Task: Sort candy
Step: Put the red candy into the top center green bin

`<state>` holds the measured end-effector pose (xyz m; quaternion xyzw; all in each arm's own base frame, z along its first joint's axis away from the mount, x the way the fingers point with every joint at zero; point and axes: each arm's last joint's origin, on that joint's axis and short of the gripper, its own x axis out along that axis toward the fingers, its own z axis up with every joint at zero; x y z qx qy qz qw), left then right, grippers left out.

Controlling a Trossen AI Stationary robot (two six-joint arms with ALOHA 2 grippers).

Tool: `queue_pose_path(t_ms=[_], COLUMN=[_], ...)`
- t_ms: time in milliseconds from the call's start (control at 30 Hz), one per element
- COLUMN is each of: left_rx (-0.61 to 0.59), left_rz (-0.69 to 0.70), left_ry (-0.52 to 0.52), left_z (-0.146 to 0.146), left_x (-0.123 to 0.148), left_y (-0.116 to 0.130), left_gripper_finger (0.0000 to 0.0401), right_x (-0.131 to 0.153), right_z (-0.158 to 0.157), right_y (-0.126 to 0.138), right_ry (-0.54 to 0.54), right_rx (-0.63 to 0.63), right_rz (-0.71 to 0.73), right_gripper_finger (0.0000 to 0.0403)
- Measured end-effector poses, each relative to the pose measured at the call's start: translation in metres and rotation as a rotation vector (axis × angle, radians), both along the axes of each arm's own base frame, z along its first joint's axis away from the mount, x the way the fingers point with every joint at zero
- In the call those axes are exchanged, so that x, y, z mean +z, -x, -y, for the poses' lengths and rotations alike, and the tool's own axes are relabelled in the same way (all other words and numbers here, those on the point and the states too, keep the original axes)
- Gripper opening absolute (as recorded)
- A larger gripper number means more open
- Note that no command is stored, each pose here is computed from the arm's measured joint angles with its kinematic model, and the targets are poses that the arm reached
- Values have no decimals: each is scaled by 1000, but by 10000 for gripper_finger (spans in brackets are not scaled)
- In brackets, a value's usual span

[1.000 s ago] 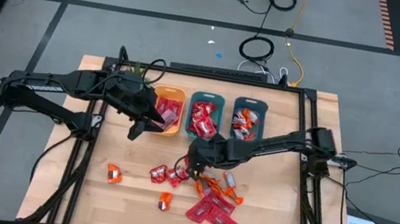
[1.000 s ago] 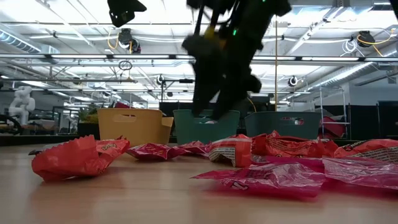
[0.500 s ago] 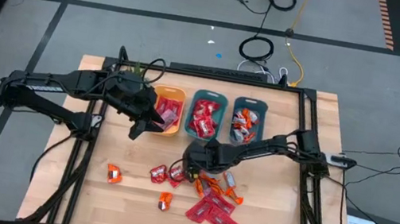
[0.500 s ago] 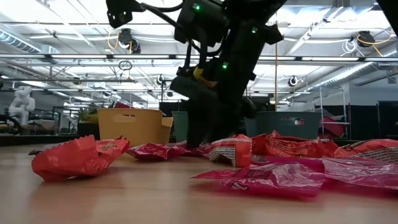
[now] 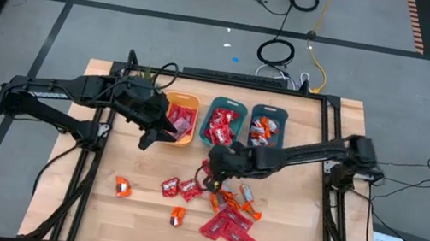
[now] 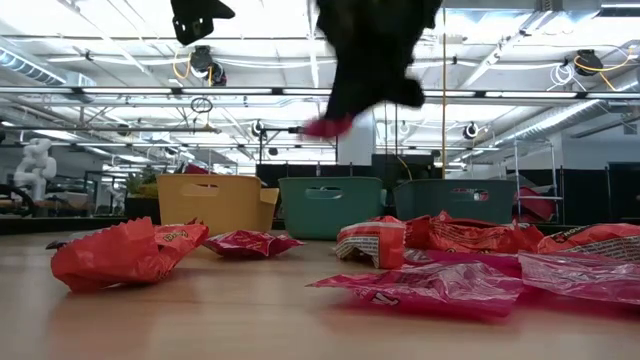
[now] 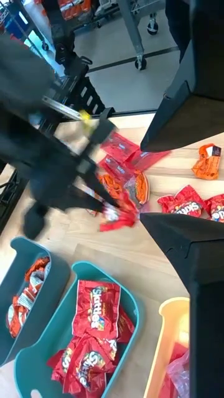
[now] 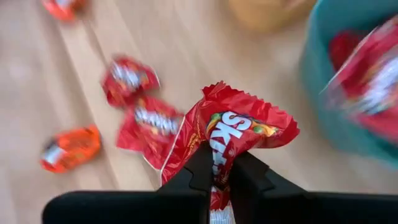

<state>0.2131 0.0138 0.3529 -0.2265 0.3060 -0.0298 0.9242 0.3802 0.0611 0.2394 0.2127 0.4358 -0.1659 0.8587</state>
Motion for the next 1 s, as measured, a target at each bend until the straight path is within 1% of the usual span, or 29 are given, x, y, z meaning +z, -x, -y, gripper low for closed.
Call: queue_pose_path(t_ms=[100, 167, 267, 333, 567, 733, 867, 933, 1000], left_rx=[0, 0, 0, 0, 0, -1, -1, 0, 0], left_rz=[1, 1, 1, 1, 1, 1, 0, 0, 0], left_ry=[0, 0, 0, 0, 0, -1, -1, -1, -1], left_z=[0, 0, 0, 0, 0, 0, 0, 0, 0], left_x=[0, 0, 0, 0, 0, 0, 0, 0, 0], left_y=[0, 0, 0, 0, 0, 0, 0, 0, 0], left_gripper_finger=[179, 179, 179, 179, 179, 179, 179, 179, 179], right_x=[33, 49, 65, 69, 59, 47, 31, 25, 20], right_z=[7, 18, 38, 53, 107, 141, 164, 172, 175], right_y=[14, 21, 29, 31, 36, 39, 41, 41, 39], right_ry=[53, 92, 120, 124, 134, 86, -22, -31, -21], right_rx=[-23, -58, -101, -137, -276, -331, -419, -434, -409], right_rz=[87, 130, 164, 168, 71, 1, -62, -84, -102], right_gripper_finger=[10, 6, 5, 5, 7, 13, 14, 16, 23])
